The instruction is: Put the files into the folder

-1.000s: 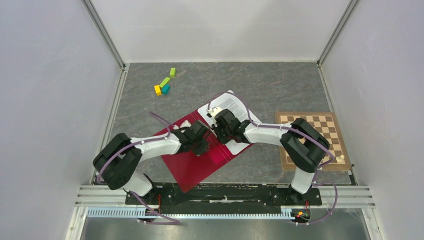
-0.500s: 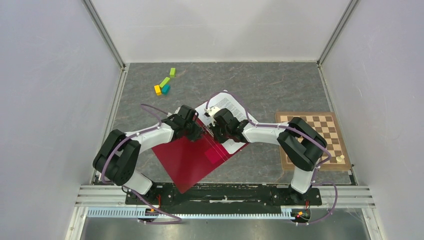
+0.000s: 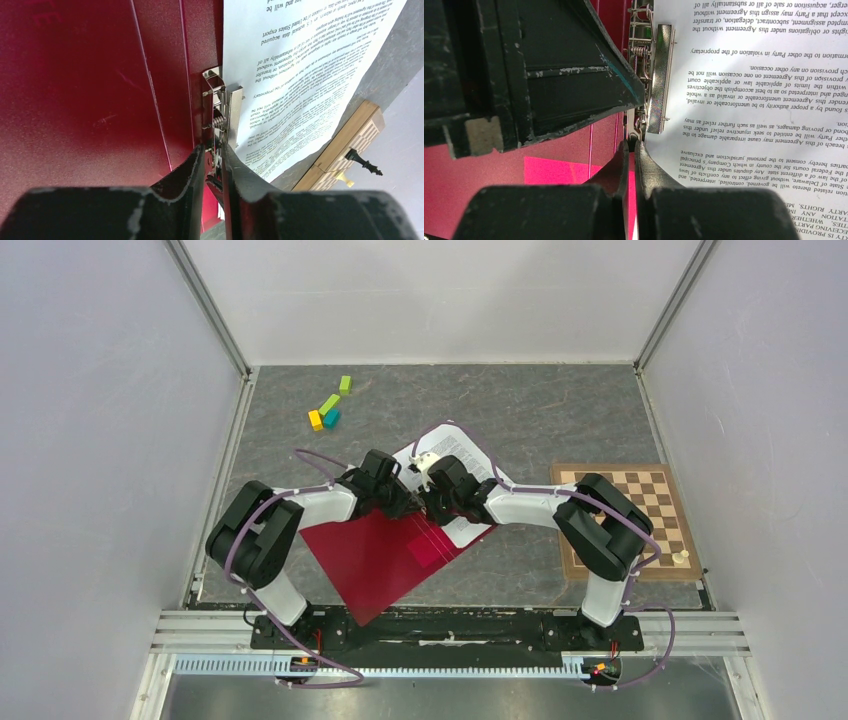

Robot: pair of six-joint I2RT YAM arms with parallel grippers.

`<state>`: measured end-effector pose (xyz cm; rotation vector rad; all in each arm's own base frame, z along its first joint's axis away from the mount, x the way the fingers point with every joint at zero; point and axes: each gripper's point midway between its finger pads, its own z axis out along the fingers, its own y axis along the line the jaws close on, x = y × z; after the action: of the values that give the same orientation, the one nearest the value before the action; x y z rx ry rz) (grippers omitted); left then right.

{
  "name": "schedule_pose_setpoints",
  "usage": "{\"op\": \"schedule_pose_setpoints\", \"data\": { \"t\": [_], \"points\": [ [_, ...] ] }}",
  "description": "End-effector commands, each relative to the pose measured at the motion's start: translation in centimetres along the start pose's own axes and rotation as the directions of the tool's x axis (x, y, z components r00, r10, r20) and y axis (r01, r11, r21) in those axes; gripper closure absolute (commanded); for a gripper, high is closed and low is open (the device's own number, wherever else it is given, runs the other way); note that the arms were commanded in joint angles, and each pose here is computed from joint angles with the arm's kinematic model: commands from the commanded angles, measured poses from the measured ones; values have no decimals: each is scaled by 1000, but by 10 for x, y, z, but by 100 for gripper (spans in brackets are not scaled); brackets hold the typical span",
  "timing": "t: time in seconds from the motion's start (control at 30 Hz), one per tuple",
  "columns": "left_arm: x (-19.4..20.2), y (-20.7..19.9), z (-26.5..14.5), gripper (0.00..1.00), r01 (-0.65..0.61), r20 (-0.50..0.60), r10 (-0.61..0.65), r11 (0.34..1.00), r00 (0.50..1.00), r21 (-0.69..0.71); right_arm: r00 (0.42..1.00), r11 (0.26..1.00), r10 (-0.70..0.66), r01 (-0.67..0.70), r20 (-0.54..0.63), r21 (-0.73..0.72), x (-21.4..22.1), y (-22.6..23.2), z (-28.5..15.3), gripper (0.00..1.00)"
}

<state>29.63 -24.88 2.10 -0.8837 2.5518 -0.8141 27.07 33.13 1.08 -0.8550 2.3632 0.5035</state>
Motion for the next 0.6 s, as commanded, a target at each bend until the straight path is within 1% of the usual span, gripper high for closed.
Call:
{"op": "schedule_pose_setpoints", "data": {
  "t": [0.0, 0.13, 0.27, 0.37, 0.57],
  "points": [
    [-4, 0, 4, 80, -12, 15, 12, 1000, 1000, 5, 910, 998, 33, -10, -413, 57, 131, -18, -3, 100],
    [-4, 13, 6, 87, -19, 17, 20, 999, 1000, -50, 911, 998, 32, -10, -412, 56, 130, -18, -3, 100],
    [-3, 23, 11, 91, -26, 10, 27, 996, 1000, -87, 913, 998, 32, -9, -408, 60, 127, -19, -2, 100],
    [0, 34, 14, 97, -24, -1, 24, 992, 1000, -124, 915, 998, 31, -7, -401, 63, 124, -19, -2, 100],
    [6, 63, 17, 98, 10, -2, -11, 977, 1000, -214, 936, 998, 32, -13, -350, 56, 104, -16, 0, 100]
  ]
}}
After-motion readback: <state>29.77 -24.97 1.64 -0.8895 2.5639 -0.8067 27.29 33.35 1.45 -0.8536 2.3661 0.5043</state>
